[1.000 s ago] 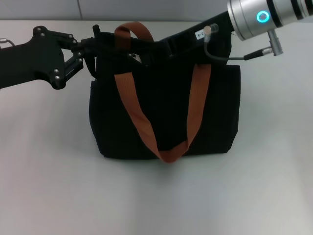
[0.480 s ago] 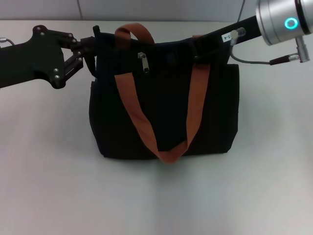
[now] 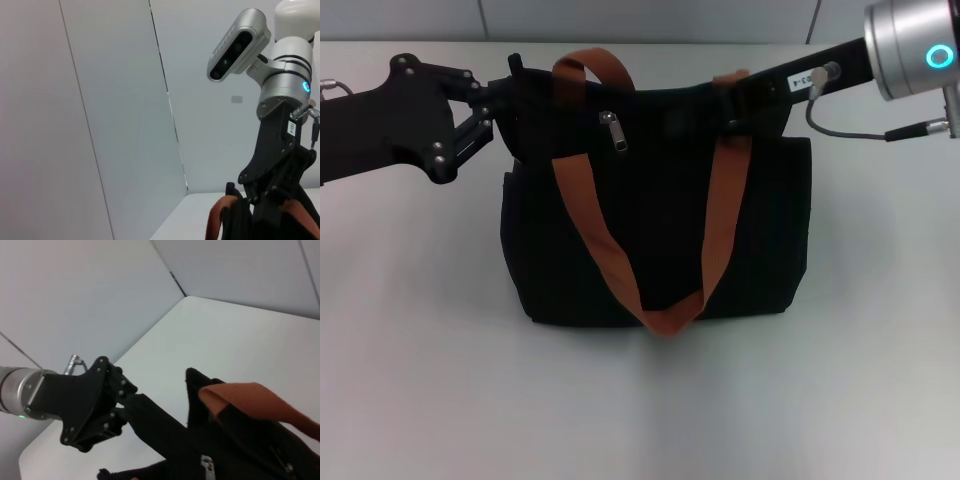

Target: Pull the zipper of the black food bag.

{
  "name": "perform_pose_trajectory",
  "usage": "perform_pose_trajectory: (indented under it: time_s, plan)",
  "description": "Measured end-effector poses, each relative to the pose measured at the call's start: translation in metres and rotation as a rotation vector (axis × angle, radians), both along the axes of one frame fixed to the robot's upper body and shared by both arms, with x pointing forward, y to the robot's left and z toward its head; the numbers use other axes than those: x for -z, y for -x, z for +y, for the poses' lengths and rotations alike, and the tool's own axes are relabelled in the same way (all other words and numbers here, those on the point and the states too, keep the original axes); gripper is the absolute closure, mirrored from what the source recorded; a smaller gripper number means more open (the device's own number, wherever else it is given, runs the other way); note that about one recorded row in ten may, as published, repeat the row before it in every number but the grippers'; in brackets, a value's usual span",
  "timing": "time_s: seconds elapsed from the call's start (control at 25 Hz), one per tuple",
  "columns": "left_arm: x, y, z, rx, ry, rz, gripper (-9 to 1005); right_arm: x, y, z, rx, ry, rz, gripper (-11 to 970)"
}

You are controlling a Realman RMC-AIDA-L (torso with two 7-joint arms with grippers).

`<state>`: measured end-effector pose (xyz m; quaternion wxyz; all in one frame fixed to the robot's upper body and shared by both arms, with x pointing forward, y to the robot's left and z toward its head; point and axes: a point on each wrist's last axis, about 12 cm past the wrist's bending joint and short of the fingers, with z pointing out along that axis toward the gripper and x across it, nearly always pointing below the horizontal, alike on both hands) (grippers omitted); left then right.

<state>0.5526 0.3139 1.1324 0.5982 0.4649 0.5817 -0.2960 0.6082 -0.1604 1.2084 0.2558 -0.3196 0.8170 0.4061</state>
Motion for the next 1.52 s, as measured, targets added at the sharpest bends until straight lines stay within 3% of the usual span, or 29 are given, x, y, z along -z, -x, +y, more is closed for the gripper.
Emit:
perform_pose_trajectory:
  time_s: [0.12, 0.4, 0.72, 1.12, 1.52]
  plan:
    - [0.0, 0.0, -0.001, -0.001, 0.008, -0.003, 918, 0.0, -0.003, 0.007, -0.01, -0.011, 0.006, 959]
    - [-0.002, -0.001, -0.002, 0.0, 0.013, -0.009, 918, 0.003, -0.012, 0.02, -0.019, -0.022, 0.015, 803]
    - [-0.004, -0.002, -0.001, -0.002, 0.017, -0.017, 918, 0.005, -0.018, 0.039, -0.048, -0.019, 0.031, 765]
    - [-0.004, -0.003, 0.0, -0.008, 0.014, -0.018, 918, 0.002, -0.018, 0.041, -0.057, -0.046, 0.036, 763]
    - [-0.006, -0.004, 0.002, -0.018, 0.024, -0.026, 917, -0.001, -0.019, 0.036, -0.053, -0.024, 0.01, 641]
